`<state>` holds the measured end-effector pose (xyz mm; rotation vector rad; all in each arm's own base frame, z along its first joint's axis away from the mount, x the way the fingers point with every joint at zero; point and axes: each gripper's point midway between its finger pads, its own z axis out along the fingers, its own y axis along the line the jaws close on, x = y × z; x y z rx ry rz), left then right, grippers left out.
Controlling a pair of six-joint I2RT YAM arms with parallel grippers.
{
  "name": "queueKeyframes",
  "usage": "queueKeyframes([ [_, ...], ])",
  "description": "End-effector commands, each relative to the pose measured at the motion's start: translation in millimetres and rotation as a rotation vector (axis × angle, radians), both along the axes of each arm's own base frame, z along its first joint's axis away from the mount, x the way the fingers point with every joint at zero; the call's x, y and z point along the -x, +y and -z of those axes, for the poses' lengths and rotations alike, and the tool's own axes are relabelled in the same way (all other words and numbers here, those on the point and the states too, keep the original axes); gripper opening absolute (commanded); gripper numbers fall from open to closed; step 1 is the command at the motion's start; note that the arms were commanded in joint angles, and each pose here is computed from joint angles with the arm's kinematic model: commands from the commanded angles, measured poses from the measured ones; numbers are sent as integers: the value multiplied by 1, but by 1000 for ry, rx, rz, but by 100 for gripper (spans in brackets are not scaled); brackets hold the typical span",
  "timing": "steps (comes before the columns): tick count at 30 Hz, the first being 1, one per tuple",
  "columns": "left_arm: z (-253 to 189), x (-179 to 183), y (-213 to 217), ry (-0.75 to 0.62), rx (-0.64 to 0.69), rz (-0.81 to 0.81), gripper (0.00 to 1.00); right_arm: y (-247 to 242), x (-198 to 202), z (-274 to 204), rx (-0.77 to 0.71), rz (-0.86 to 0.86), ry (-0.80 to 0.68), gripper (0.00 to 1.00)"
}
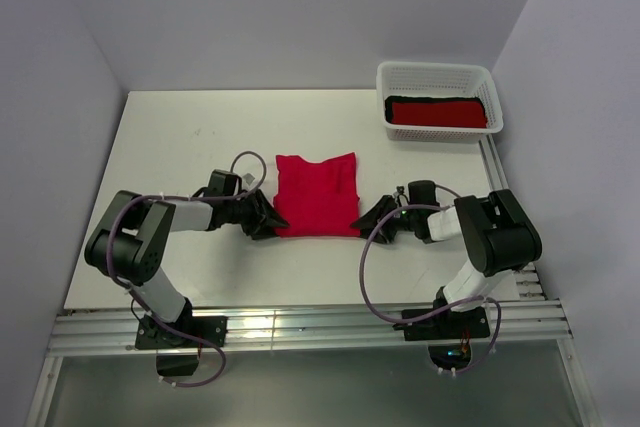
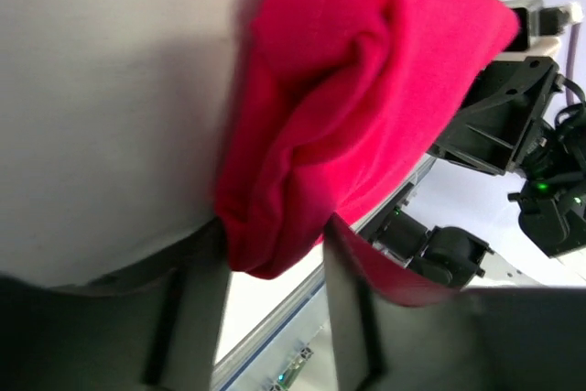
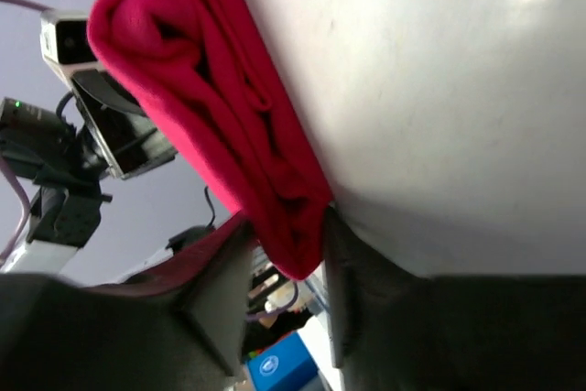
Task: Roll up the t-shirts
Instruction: Roll the tshirt
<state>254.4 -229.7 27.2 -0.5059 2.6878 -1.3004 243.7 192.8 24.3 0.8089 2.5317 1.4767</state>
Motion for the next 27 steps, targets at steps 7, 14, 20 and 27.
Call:
queueKeyframes([
  [7, 55, 14, 32, 62, -217, -33, 2, -1, -17, 8, 54, 12, -15, 20],
  [14, 48, 16, 24, 142, -182, -22, 0, -1, -9, 6, 52, -6, 25, 0],
  [20, 29, 40, 17, 217, -123, -29, 0, -4, 22, 1, 52, -39, 120, 0],
  [27, 17, 92, -3, 328, -108, 14, 0, -7, 72, -2, 33, -82, 232, 0],
])
